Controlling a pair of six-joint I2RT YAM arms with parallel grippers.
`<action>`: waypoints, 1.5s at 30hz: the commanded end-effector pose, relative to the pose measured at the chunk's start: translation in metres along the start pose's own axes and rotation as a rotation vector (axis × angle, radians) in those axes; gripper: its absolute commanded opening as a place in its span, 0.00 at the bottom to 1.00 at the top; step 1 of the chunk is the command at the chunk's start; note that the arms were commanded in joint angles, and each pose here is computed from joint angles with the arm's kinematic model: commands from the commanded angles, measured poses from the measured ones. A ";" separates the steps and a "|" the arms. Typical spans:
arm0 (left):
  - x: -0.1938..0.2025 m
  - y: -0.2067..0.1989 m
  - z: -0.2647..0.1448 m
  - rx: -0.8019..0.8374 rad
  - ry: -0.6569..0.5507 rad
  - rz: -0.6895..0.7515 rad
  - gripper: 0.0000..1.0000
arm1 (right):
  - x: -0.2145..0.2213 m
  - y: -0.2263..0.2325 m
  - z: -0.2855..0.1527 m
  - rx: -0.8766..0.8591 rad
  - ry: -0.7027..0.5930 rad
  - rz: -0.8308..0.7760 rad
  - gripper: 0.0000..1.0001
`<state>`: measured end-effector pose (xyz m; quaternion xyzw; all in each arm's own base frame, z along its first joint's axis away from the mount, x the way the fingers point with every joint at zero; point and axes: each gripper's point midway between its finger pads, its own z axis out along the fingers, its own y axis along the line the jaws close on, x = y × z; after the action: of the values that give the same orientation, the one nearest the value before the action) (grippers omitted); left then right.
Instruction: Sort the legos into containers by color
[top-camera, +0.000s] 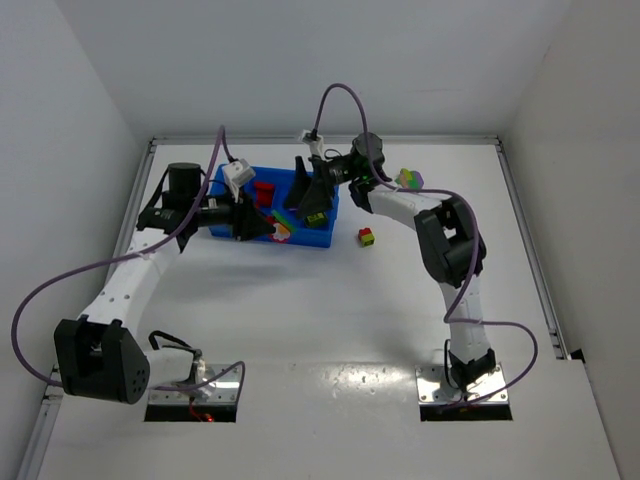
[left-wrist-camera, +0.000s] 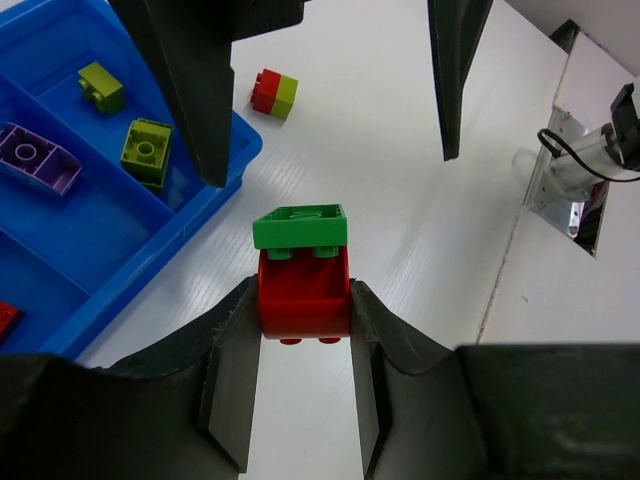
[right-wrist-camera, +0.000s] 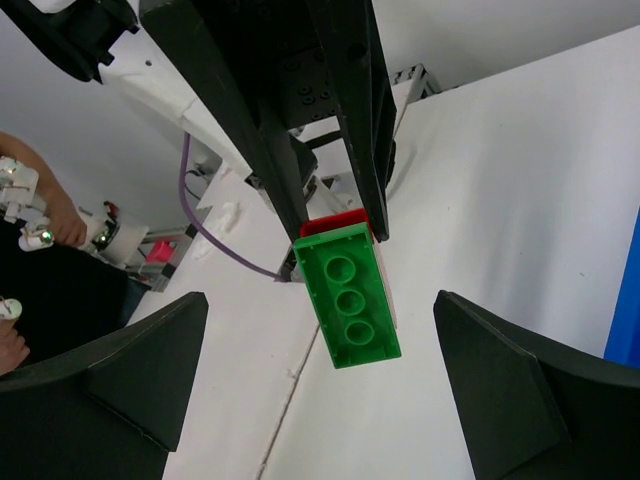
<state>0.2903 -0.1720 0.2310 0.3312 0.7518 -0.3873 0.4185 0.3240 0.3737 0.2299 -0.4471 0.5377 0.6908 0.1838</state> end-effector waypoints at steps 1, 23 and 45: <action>-0.030 -0.009 -0.001 0.040 -0.067 0.069 0.07 | -0.001 0.008 0.003 -0.053 0.067 -0.115 0.95; -0.023 -0.003 -0.002 -0.023 -0.058 0.072 0.03 | -0.006 -0.007 0.013 -0.073 0.087 -0.118 0.00; 0.063 0.015 -0.051 -0.333 0.033 0.040 0.00 | -0.081 -0.143 0.069 0.398 -0.176 -0.200 0.00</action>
<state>0.2542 -0.1185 0.1802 0.2796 0.8102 -0.2650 0.4418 0.4397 0.4634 0.2316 -0.3793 0.5724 0.6496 0.3264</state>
